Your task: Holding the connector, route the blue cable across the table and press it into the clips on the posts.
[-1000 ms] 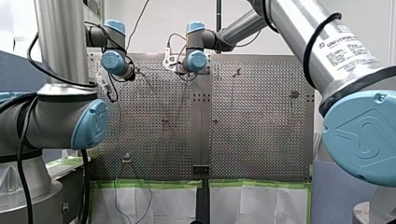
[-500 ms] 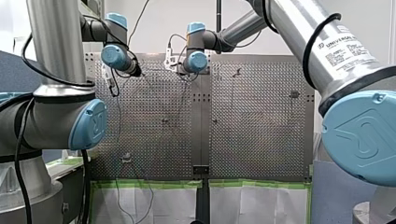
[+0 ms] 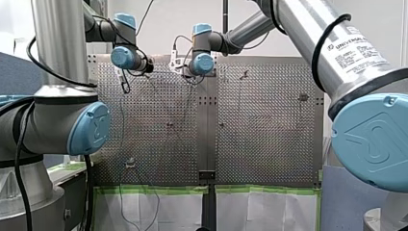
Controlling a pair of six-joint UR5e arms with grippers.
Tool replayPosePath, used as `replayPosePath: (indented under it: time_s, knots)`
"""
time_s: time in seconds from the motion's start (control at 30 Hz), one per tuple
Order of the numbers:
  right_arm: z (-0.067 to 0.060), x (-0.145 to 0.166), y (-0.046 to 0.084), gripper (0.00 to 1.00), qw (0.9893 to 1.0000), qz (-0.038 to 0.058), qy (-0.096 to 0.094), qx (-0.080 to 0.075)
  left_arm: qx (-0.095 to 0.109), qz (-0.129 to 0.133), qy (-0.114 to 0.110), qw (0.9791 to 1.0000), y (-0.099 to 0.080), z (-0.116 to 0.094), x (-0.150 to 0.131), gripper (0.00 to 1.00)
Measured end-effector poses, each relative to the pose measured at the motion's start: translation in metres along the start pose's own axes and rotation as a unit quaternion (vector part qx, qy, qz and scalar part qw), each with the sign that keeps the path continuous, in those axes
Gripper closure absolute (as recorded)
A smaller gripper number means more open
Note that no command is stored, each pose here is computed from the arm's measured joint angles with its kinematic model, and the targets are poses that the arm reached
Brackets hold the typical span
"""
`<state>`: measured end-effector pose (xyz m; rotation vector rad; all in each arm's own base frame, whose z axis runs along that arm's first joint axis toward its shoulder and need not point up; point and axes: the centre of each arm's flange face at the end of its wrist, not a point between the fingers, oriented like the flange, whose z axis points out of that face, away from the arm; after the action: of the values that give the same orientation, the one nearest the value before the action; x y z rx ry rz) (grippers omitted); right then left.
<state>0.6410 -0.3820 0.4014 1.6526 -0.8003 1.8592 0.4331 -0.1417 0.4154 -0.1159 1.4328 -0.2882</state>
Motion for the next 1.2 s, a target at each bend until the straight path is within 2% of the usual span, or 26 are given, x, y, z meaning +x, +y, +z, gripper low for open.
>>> replayPosePath:
  time_s: [0.23, 0.6, 0.93, 1.0, 1.03, 1.1, 1.13, 1.17, 1.2]
  knots:
    - [0.001, 0.003, -0.001, 1.0, 1.0, 0.0003, 0.003, 0.001, -0.015, -0.003, 0.0, 0.9999, 0.007, 0.017, 0.01, 0.0]
    - [0.001, 0.004, -0.001, 1.0, 1.0, 0.0004, 0.003, 0.001, -0.012, -0.002, -0.007, 0.9999, 0.011, 0.047, 0.022, 0.0]
    - [0.001, 0.004, -0.002, 1.0, 1.0, 0.0005, 0.002, 0.002, -0.004, 0.002, -0.003, 1.0, 0.013, 0.055, 0.035, 0.0]
    - [0.001, 0.004, -0.002, 1.0, 1.0, 0.0012, 0.002, 0.002, -0.004, 0.002, -0.005, 1.0, 0.013, 0.056, 0.035, 0.23]
    - [0.001, 0.004, -0.002, 1.0, 1.0, 0.002, 0.001, 0.003, -0.004, 0.002, -0.005, 1.0, 0.013, 0.056, 0.035, 0.23]
    - [0.0, 0.003, -0.002, 1.0, 1.0, 0.0036, 0.0, 0.003, -0.004, 0.001, -0.006, 1.0, 0.012, 0.056, 0.034, 0.54]
    - [0.0, 0.003, -0.003, 1.0, 1.0, 0.0039, -0.001, 0.003, -0.005, 0.001, -0.006, 1.0, 0.012, 0.056, 0.035, 0.54]
    - [0.0, 0.003, -0.003, 1.0, 1.0, 0.0042, -0.003, 0.003, -0.006, 0.001, -0.007, 1.0, 0.012, 0.056, 0.035, 0.76]
    - [-0.001, 0.003, -0.003, 1.0, 1.0, 0.0046, -0.004, 0.003, -0.008, 0.001, -0.007, 0.9999, 0.012, 0.056, 0.035, 0.89]
